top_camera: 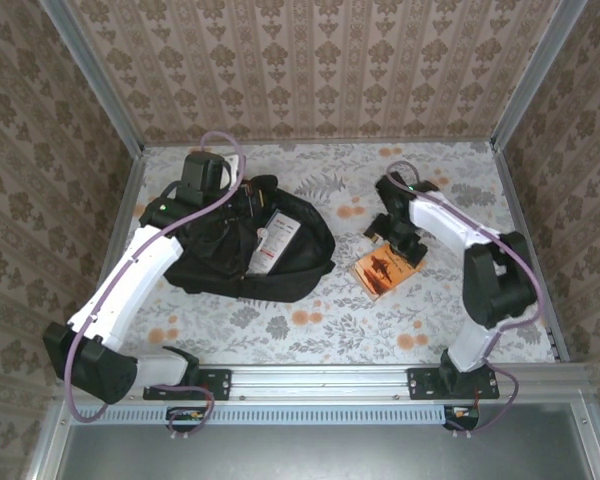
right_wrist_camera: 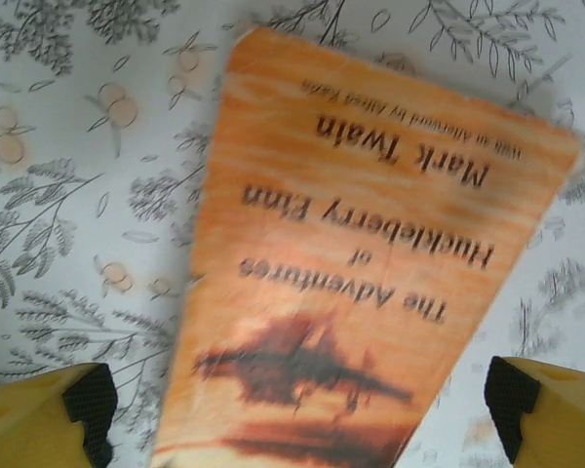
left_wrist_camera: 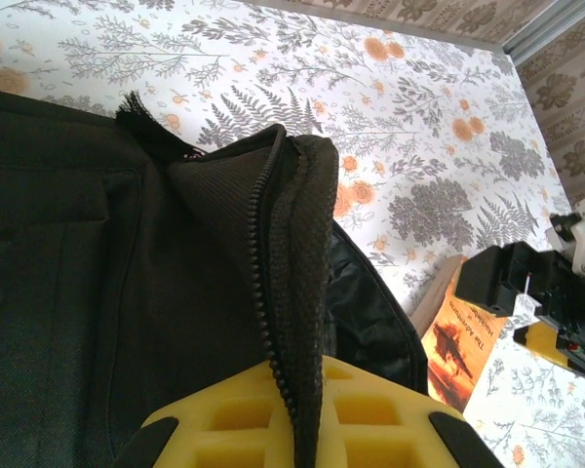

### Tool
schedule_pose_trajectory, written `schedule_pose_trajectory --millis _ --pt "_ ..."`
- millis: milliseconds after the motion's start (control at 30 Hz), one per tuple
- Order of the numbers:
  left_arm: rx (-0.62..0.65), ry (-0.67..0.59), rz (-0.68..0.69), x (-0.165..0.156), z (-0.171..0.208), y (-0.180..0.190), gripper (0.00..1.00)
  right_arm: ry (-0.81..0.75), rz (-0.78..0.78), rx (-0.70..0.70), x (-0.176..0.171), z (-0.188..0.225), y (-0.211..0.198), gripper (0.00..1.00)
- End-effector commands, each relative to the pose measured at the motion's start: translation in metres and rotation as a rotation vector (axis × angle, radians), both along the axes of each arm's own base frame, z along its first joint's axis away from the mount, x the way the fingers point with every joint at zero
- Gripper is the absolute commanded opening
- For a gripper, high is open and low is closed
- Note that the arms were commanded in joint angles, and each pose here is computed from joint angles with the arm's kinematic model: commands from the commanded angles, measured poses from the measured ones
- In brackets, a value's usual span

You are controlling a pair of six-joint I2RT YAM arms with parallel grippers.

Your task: Pack the student bag

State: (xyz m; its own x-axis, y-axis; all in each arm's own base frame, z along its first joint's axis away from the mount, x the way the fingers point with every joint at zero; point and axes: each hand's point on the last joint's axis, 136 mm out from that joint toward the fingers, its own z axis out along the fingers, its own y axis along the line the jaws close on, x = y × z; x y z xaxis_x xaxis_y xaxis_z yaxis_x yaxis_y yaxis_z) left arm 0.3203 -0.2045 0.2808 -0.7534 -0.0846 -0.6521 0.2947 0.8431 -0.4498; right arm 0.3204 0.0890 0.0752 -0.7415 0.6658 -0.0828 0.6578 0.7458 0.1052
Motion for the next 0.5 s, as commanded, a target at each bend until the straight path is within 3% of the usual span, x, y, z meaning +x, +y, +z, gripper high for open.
schedule_pose_trajectory --millis 0,67,167,333,467 --pt "-0.044 -0.023 -0.026 0.007 0.009 -0.013 0.0 -0.233 0.085 0.186 0.019 0.018 0.005 1.0" --pt "-0.032 -0.014 -0.039 0.007 0.006 -0.018 0.0 -0.298 0.058 0.23 0.018 0.018 -0.009 1.0" --pt "-0.019 0.0 -0.051 0.007 0.0 -0.023 0.0 -0.31 0.013 0.188 0.01 0.015 -0.039 1.0" --pt "0.007 0.012 -0.049 0.009 -0.009 -0.025 0.0 -0.208 -0.083 -0.011 -0.016 0.012 -0.09 1.0" --pt "0.053 0.024 -0.044 0.014 -0.018 -0.025 0.0 -0.189 -0.099 -0.033 -0.018 0.005 -0.092 1.0"
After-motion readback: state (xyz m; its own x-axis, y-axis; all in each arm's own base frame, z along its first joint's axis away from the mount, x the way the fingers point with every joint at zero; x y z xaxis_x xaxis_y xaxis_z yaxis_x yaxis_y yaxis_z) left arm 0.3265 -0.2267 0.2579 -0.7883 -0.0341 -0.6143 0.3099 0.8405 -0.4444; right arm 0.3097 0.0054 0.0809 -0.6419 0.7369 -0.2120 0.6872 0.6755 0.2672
